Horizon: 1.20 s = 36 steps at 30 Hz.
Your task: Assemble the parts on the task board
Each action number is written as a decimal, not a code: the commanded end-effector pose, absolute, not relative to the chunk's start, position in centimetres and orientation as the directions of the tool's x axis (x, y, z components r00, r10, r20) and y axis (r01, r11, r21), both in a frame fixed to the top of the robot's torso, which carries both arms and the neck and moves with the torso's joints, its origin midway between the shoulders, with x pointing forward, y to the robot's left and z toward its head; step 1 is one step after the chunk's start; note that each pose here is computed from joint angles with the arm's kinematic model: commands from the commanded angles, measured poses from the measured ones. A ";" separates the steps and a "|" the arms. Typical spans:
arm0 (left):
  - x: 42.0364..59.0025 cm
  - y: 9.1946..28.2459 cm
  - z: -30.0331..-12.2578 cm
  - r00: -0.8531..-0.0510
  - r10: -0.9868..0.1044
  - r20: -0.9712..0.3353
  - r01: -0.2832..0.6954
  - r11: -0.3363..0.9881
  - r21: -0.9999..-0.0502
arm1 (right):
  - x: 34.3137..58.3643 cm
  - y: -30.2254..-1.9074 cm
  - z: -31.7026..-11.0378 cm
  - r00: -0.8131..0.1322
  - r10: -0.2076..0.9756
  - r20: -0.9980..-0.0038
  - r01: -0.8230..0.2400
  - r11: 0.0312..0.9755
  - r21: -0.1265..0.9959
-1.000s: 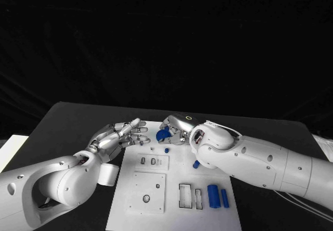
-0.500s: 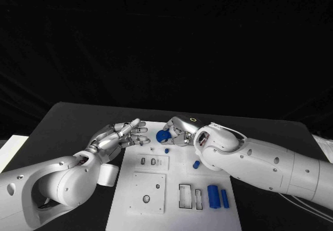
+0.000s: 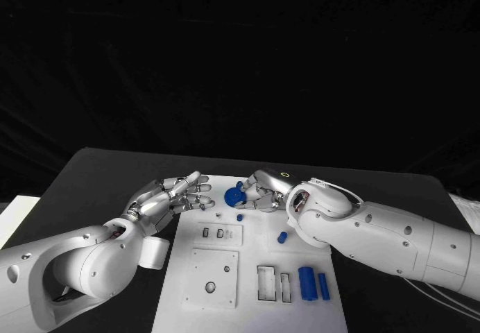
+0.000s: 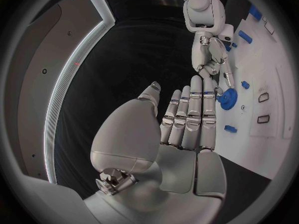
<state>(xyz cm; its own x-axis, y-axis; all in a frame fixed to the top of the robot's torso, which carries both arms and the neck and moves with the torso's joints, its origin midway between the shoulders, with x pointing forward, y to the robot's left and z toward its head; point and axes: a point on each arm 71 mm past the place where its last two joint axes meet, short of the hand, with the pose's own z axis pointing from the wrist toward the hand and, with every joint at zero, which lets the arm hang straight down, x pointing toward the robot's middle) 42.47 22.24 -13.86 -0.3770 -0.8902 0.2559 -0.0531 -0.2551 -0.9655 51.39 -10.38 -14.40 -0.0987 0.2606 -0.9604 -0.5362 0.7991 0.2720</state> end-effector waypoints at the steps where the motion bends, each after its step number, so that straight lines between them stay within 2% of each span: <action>1: 42.4 22.0 -13.7 -0.397 -0.879 0.265 -0.051 -0.267 -0.962 | 51.4 -10.3 -14.9 -0.161 0.238 -0.958 -0.530 0.798 0.287; 14: 42.4 22.0 -13.7 -0.396 -0.880 0.264 -0.051 -0.266 -0.963 | 51.7 -10.7 -15.2 -0.174 0.213 -0.961 -0.505 0.819 0.273; 21: 42.4 22.1 -13.7 -0.395 -0.880 0.264 -0.051 -0.266 -0.963 | 51.3 -11.0 -13.8 -0.041 0.338 -0.940 -0.558 0.773 0.302; 27: 42.4 22.2 -13.7 -0.394 -0.881 0.263 -0.051 -0.265 -0.963 | 50.5 -12.2 -12.3 0.026 0.499 -0.866 -0.636 0.677 0.370; 31: 42.4 22.3 -13.7 -0.391 -0.882 0.263 -0.050 -0.264 -0.963 | 49.8 -14.0 -11.6 -0.009 0.572 -0.820 -0.640 0.627 0.445; 36: 42.5 22.5 -13.8 -0.386 -0.885 0.261 -0.049 -0.263 -0.964 | 49.4 -17.7 -11.5 -0.100 0.588 -0.802 -0.582 0.619 0.527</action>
<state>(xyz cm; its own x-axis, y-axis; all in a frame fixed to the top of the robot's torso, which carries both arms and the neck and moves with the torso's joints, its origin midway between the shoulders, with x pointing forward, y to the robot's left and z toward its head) 42.54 22.67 -13.90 -0.3681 -0.8948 0.2526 -0.0519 -0.2515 -0.9665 49.50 -17.49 -11.52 -0.0272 0.5263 -0.8499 -0.5822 0.6828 0.4414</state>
